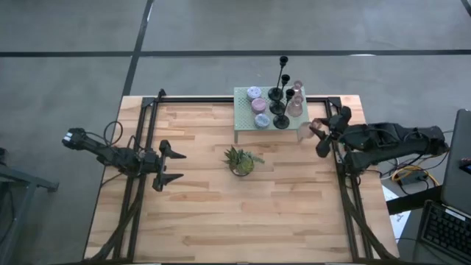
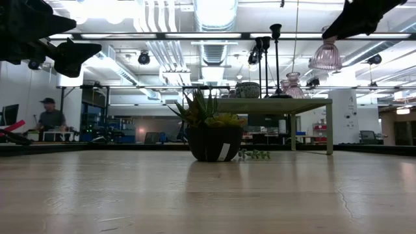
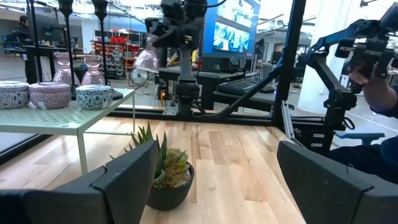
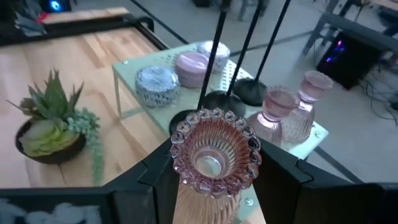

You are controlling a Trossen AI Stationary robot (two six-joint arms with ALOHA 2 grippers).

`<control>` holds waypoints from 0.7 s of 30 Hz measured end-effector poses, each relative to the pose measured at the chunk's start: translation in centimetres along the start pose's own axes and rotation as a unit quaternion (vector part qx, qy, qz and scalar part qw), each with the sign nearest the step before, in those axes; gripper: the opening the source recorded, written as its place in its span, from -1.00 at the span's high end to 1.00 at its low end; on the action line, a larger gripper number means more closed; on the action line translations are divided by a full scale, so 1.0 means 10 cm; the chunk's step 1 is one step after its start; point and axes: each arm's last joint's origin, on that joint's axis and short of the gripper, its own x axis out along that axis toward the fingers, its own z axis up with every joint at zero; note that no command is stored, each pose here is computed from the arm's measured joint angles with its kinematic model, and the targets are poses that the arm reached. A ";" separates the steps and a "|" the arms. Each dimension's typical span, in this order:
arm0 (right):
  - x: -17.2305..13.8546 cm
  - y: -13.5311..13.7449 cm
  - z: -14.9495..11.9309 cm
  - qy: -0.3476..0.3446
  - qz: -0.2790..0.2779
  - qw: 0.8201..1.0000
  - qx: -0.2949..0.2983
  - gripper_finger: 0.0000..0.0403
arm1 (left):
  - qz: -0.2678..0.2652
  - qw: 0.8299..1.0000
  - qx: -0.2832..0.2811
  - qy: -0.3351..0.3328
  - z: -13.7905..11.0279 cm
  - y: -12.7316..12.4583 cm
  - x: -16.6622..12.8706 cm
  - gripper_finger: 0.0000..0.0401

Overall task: Pick & Place candle stick holders
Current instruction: Put the glass candle holder on the shelf

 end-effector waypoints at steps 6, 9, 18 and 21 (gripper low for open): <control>0.17 -0.04 0.05 0.024 -0.015 1.000 -0.011 0.21 | 0.000 1.000 0.000 0.000 0.00 0.00 0.00 -0.67; 0.24 -0.07 0.08 0.029 -0.019 0.999 -0.011 0.20 | 0.000 1.000 0.000 0.000 0.00 0.00 0.00 -0.67; 0.48 -0.13 0.11 0.061 -0.012 0.998 -0.017 0.21 | 0.000 1.000 0.000 0.001 0.00 0.00 0.00 -0.67; 0.56 -0.16 0.11 0.071 -0.027 0.997 -0.022 0.19 | 0.000 1.000 0.000 0.001 0.00 0.00 0.00 -0.67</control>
